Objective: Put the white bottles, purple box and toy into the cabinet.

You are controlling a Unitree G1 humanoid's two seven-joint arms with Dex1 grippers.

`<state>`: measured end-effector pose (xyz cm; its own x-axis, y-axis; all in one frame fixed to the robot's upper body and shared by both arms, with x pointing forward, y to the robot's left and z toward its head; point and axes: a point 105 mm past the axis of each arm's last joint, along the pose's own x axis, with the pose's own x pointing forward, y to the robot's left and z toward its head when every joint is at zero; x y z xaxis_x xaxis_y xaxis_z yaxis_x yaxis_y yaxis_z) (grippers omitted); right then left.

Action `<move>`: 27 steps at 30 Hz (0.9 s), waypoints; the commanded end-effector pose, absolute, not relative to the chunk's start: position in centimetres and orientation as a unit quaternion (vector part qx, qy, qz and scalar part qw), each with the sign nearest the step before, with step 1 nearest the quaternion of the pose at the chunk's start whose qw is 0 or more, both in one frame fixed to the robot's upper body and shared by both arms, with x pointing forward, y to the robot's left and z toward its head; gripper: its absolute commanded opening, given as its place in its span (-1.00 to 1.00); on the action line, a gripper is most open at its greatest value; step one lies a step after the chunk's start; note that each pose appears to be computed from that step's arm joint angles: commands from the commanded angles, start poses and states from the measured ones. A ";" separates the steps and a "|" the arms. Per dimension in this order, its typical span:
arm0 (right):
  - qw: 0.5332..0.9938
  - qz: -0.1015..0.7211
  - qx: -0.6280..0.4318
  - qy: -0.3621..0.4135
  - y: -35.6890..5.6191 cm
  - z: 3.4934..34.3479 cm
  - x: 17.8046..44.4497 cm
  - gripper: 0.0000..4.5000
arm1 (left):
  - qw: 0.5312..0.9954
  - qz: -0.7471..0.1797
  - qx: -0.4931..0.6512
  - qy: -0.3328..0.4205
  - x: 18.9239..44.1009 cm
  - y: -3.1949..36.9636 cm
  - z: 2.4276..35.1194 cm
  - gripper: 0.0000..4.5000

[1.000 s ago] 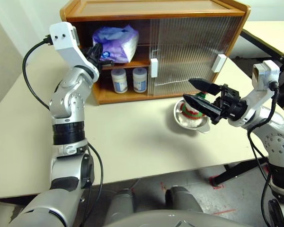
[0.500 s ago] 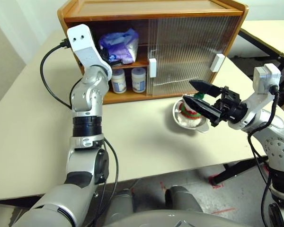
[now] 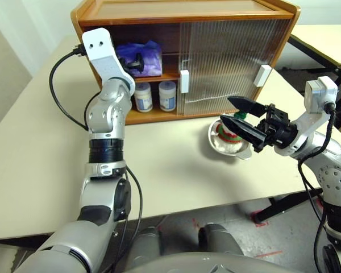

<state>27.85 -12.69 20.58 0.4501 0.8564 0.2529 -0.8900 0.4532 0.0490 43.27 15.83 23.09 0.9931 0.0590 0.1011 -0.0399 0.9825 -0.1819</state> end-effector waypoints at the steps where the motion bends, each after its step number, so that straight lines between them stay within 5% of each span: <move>1: 0.848 0.513 0.080 -0.104 -13.0 20.9 27.9 1.00 | 0.993 0.010 -0.096 -0.073 42.8 15.5 23.9 0.99; 13: 0.845 0.519 0.080 -0.099 -12.9 20.8 28.2 1.00 | 0.991 0.006 -0.083 -0.103 41.1 15.4 25.7 0.99; 18: 0.844 0.521 0.080 -0.098 -12.9 20.9 28.3 1.00 | 0.990 -0.100 -0.042 -0.092 39.5 12.6 25.0 0.99; 21: 0.844 0.521 0.079 -0.099 -12.9 20.9 28.4 1.00 | 0.989 -0.122 -0.038 -0.078 38.9 12.4 24.0 0.71; 27: 0.844 0.521 0.079 -0.099 -12.9 20.8 28.3 1.00 | 0.991 -0.120 -0.037 -0.048 38.7 12.3 22.0 -0.34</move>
<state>28.34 -12.79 20.64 0.4387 0.8630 0.2505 -0.8962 0.4406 0.0518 38.71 12.46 22.80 0.9635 -0.2338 0.1306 0.2433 0.9680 -0.0618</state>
